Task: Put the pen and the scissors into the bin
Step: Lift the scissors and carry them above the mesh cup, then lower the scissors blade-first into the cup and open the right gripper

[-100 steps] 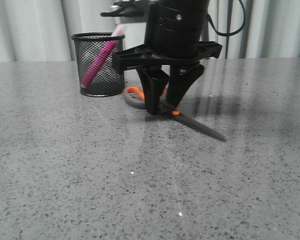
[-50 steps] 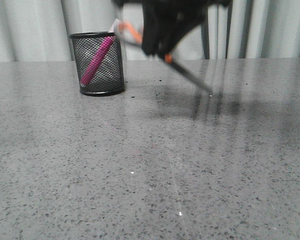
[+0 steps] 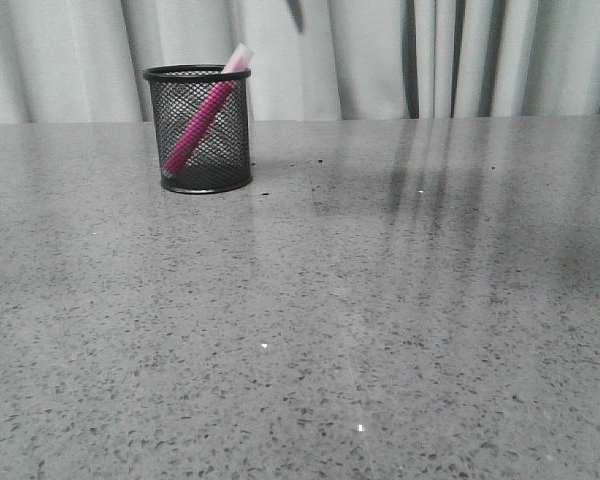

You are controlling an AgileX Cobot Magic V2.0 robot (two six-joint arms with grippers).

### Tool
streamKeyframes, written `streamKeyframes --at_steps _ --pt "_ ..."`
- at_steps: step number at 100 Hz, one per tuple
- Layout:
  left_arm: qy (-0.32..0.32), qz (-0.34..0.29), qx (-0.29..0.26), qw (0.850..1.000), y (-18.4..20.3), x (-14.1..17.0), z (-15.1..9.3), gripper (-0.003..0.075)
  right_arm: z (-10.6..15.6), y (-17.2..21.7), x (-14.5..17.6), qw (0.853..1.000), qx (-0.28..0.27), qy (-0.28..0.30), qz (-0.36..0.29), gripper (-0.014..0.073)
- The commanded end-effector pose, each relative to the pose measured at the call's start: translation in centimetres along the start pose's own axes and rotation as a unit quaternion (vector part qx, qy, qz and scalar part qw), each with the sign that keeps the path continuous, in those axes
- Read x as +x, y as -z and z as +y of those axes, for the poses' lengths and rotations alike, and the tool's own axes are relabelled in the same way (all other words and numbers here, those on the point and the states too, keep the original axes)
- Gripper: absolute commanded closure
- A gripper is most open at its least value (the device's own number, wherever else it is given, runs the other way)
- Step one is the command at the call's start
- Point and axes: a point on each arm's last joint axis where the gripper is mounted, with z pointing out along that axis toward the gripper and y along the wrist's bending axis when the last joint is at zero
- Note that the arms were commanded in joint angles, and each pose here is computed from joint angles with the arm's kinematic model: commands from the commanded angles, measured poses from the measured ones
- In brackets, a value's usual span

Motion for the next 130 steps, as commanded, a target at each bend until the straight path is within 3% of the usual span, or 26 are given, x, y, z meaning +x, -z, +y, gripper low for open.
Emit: streamKeyframes --at_steps 1,23,60,130 --pt "0.015 -0.024 -0.008 1.000 0.3 -1.1 0.1 0.0739 -0.1 -0.3 -2.5 0.990 0.000 0.004 -0.144 0.0669" --pt "0.015 -0.024 -0.008 1.000 0.3 -1.1 0.1 0.0739 -0.1 -3.6 -0.3 0.987 0.000 0.004 -0.158 0.0670" --pt "0.015 -0.024 -0.008 1.000 0.3 -1.1 0.1 0.0739 0.3 -5.1 -0.4 0.983 -0.005 0.003 -0.182 0.0670" --pt "0.015 -0.024 -0.008 1.000 0.3 -1.1 0.1 0.0739 1.9 -7.5 5.4 0.997 -0.023 0.003 -0.080 0.0670"
